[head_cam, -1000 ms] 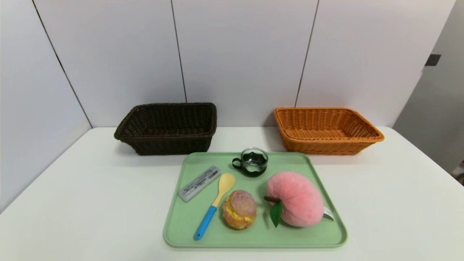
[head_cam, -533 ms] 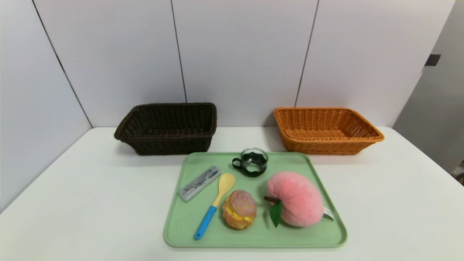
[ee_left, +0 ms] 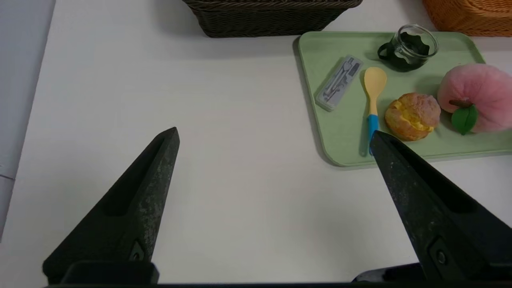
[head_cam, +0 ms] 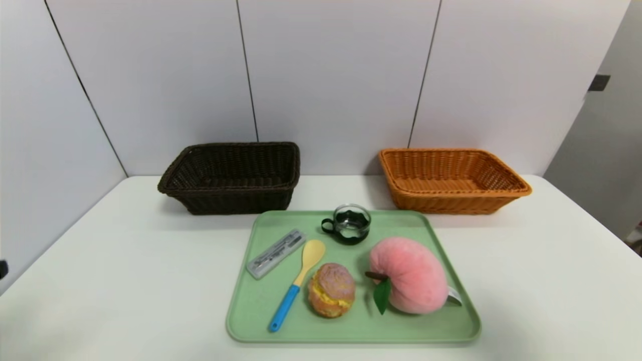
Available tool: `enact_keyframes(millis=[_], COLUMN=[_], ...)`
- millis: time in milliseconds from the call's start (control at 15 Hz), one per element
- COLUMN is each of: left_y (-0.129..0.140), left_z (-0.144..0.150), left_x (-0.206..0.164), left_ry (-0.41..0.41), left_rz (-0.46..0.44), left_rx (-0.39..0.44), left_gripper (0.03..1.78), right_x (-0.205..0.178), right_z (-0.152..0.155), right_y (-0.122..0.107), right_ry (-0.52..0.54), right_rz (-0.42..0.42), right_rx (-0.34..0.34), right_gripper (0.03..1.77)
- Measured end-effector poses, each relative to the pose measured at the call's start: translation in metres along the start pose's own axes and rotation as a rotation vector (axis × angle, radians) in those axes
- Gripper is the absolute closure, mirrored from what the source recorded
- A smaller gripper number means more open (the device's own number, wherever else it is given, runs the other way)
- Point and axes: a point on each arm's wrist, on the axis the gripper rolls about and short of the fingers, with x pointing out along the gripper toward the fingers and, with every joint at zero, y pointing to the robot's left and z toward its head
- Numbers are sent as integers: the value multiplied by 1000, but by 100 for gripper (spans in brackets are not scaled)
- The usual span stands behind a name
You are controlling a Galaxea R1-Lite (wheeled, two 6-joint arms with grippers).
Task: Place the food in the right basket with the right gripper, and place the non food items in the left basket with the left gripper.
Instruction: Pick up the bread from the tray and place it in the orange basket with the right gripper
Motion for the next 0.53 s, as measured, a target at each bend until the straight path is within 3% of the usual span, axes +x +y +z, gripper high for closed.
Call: enact_keyframes(millis=[133,267,533], left_y=[3,6,-1], left_z=[29,44,52], left_x=[28,53,81], left_ry=[89,157,207], left_rz=[19,62,30], left_rx=[-19,-23,23], left_gripper=[12,12,12], right_x=[32,63,113], right_z=[37,57,57], right_y=[12,40,116], right_ry=[117,267,627], right_rz=[88,165,209], right_rx=[85,165,255], right_gripper=[10,10,10])
